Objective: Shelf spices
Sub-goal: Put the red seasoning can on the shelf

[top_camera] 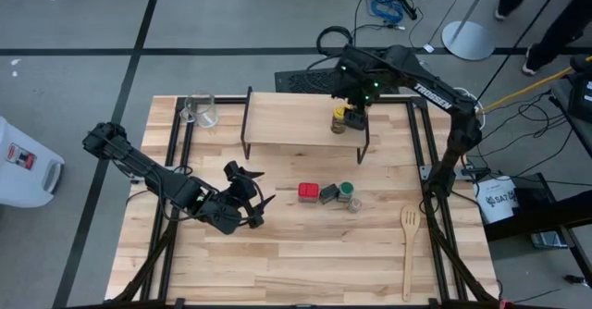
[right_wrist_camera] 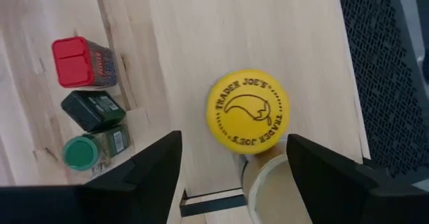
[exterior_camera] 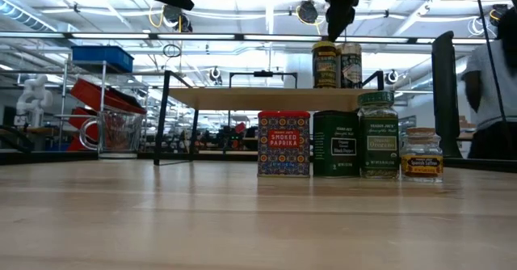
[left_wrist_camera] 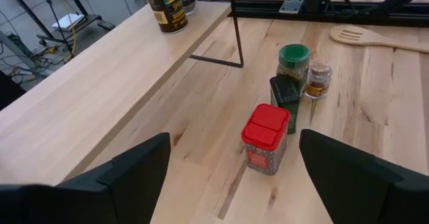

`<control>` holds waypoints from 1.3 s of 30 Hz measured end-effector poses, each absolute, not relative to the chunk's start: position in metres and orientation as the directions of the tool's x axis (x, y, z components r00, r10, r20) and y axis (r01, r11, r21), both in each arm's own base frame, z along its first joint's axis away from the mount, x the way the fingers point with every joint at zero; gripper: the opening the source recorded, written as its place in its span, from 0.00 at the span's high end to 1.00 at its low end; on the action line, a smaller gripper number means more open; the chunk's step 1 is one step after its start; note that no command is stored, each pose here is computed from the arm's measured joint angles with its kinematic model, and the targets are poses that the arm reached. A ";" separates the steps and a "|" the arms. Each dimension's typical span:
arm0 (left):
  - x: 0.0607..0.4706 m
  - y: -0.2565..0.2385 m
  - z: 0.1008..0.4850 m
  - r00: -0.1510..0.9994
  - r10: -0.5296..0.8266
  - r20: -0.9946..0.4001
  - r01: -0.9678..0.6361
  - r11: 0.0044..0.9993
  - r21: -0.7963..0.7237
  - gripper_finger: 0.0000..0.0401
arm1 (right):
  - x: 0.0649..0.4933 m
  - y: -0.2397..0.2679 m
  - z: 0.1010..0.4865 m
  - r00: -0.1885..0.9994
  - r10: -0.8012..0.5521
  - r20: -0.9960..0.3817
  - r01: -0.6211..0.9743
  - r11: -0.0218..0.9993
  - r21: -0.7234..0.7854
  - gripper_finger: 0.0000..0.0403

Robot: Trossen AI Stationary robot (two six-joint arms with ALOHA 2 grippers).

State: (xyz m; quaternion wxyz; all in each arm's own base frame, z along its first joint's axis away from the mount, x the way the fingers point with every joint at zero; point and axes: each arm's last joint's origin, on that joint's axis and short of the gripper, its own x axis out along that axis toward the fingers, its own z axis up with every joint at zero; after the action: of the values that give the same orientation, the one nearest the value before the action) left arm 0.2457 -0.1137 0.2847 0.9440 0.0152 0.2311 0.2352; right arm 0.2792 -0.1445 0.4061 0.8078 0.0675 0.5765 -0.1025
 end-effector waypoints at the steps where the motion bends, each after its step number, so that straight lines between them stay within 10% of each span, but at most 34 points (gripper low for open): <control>1: 0.246 -0.114 0.285 0.783 0.451 -0.429 -0.434 0.890 0.143 0.15 | 0.278 -0.142 0.409 0.323 -0.100 -0.941 0.241 0.970 -0.020 0.36; 9: 0.247 -0.115 0.286 0.793 0.444 -0.417 -0.423 0.894 0.148 0.15 | 0.251 -0.105 0.444 0.377 -0.275 -0.885 0.317 0.936 -0.155 0.36; 21: 0.254 -0.116 0.291 0.842 0.325 -0.431 -0.307 0.945 0.112 0.15 | 0.208 -0.011 0.480 0.575 -0.171 -0.800 0.285 0.958 -0.001 0.36; 39: 0.285 -0.100 0.265 0.803 0.279 -0.527 -0.194 0.958 0.211 0.15 | 0.239 0.122 0.326 0.634 -0.217 -0.742 0.236 0.968 -0.082 0.36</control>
State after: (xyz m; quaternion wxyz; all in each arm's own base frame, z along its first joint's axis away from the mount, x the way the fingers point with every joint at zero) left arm 0.2846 -0.0997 0.2646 0.9466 0.0734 0.2881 0.1250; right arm 0.2394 0.1224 0.3257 0.9039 0.0114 0.4089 -0.1252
